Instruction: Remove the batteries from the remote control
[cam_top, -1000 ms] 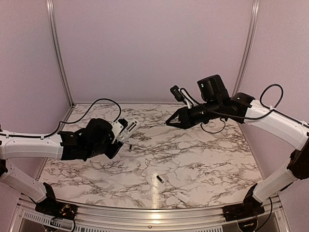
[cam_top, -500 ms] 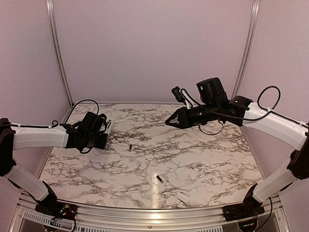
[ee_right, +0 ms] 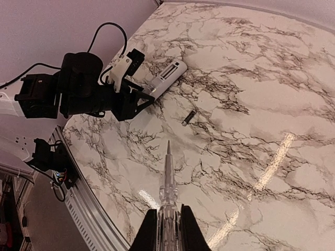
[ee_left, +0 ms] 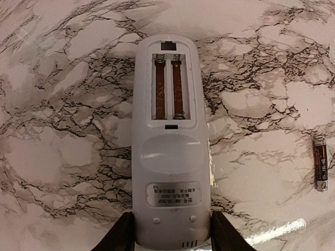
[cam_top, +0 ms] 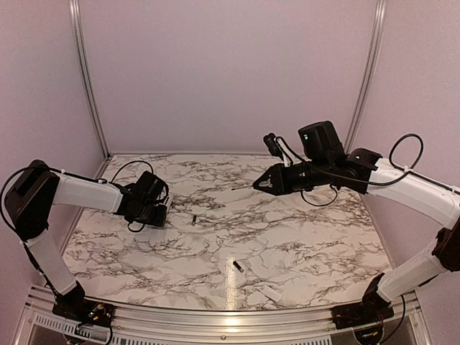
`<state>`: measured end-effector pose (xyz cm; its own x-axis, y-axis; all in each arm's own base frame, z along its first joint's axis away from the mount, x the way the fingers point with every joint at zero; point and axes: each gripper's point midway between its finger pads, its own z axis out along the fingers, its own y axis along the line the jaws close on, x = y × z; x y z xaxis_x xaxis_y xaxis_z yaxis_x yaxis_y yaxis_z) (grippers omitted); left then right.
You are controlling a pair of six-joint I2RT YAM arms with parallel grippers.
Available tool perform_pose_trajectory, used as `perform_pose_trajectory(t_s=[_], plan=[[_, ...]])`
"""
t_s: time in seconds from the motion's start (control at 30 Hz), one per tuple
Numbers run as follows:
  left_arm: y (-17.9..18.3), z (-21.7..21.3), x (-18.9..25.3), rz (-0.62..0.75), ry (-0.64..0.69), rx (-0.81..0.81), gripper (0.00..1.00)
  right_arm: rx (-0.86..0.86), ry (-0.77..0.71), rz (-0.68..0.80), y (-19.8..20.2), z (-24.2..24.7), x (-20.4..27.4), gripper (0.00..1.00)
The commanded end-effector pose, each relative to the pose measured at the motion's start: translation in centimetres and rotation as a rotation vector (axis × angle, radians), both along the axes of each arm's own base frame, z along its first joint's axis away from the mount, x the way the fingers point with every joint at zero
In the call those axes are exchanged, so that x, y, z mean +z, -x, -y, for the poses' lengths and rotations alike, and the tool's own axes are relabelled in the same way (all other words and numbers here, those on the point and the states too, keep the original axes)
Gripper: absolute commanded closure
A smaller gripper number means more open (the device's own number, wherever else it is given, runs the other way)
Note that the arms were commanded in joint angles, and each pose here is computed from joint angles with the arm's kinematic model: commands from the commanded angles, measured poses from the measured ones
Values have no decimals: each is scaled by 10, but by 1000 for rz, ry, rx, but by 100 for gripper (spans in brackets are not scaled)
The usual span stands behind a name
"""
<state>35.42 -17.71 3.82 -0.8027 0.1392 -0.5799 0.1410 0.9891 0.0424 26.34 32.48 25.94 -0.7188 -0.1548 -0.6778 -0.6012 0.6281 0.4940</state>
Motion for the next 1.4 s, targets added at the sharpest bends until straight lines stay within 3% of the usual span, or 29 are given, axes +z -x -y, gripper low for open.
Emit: perform_pose_trajectory(t_s=[0.0, 0.2, 0.23, 0.37, 0.53, 0.6, 0.63, 0.87, 1.37], plan=[[-9, 13, -4, -17, 63, 13, 100, -27, -4, 34, 1, 6, 9, 100], [-6, 17, -16, -52, 85, 22, 100, -41, 5, 36, 3, 12, 5, 100], [-5, 17, -17, -56, 91, 25, 95, -42, 7, 33, 3, 13, 3, 100], [-2, 16, -21, -59, 104, 37, 63, -41, 13, 34, 3, 14, 1, 100], [-1, 9, -10, -21, 105, 59, 32, -41, 12, 31, -1, 13, -1, 100], [-1, 7, -3, -4, 105, 65, 6, -40, 9, 29, -2, 12, -1, 100], [-2, 6, 0, 3, 103, 67, 2, -38, 9, 28, -2, 11, -1, 100], [-4, 2, 37, 96, 141, 81, 1, -37, 13, 33, -5, 14, -1, 100], [6, -28, 243, 647, 276, 54, 1, -38, 3, 39, -11, 17, 1, 100]])
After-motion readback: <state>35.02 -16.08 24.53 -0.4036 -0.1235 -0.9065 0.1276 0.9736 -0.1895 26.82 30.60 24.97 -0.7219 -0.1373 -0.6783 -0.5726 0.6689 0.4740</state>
